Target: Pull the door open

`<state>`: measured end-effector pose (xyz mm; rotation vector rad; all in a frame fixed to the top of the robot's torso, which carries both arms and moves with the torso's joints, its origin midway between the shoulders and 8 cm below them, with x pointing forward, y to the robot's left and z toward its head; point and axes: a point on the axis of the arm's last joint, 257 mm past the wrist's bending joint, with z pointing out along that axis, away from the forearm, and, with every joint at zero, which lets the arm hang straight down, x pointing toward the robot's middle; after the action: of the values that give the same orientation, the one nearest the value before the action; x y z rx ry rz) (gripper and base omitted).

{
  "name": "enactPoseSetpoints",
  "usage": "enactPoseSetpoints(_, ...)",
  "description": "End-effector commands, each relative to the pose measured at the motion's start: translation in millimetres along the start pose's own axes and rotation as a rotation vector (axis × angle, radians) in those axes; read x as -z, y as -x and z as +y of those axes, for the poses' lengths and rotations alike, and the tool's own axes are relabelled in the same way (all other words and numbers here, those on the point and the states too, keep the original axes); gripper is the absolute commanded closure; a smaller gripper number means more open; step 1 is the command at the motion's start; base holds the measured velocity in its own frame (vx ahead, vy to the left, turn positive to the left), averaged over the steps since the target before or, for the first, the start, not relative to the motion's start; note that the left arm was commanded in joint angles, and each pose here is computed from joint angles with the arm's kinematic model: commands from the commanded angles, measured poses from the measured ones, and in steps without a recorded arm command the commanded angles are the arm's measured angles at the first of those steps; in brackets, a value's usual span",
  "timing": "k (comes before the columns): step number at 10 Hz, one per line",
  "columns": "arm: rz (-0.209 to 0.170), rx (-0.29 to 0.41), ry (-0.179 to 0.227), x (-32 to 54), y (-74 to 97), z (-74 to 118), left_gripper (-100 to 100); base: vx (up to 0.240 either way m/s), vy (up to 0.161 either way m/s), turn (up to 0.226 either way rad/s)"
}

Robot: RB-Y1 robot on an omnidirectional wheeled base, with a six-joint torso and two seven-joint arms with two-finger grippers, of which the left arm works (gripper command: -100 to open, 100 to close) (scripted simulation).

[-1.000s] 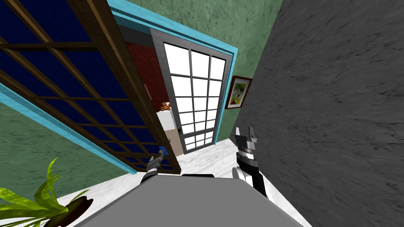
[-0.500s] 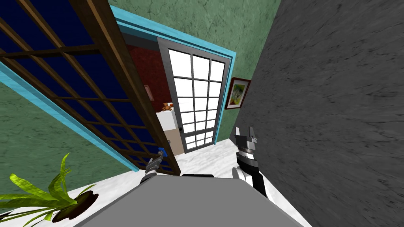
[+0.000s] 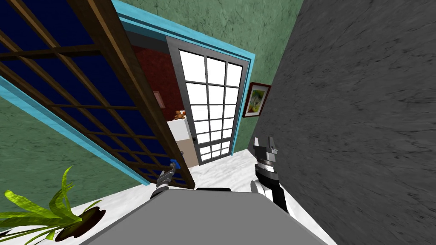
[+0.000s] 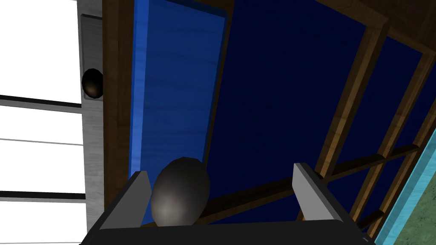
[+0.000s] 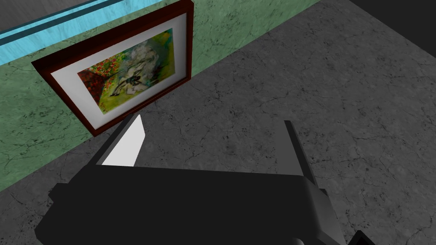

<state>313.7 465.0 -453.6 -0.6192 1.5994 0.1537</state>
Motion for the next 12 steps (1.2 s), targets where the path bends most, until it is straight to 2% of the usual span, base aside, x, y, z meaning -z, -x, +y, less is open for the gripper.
enactPoseSetpoints(1, 0.022, 0.005, 0.047, 6.6, -3.2, 28.0, 100, -0.049, -0.007, -0.005)
enactPoseSetpoints(2, -0.001, 0.004, 0.037, 1.1, 6.4, 23.9, 100, -0.038, 0.0, 0.014)
enactPoseSetpoints(5, 0.022, 0.025, 0.05, 7.4, -3.3, 29.7, 100, -0.01, 0.004, -0.003)
enactPoseSetpoints(7, 0.009, 0.024, 0.043, 4.1, 2.4, 27.3, 100, -0.013, 0.0, 0.016)
enactPoseSetpoints(8, 0.021, 0.025, 0.049, 7.0, -2.6, 29.4, 100, -0.009, -0.006, -0.011)
enactPoseSetpoints(9, 0.023, 0.064, 0.055, 9.2, -3.6, 33.2, 100, -0.027, -0.009, -0.027)
enactPoseSetpoints(12, 0.017, 0.064, 0.052, 7.7, -1.0, 32.1, 100, -0.029, 0.0, 0.008)
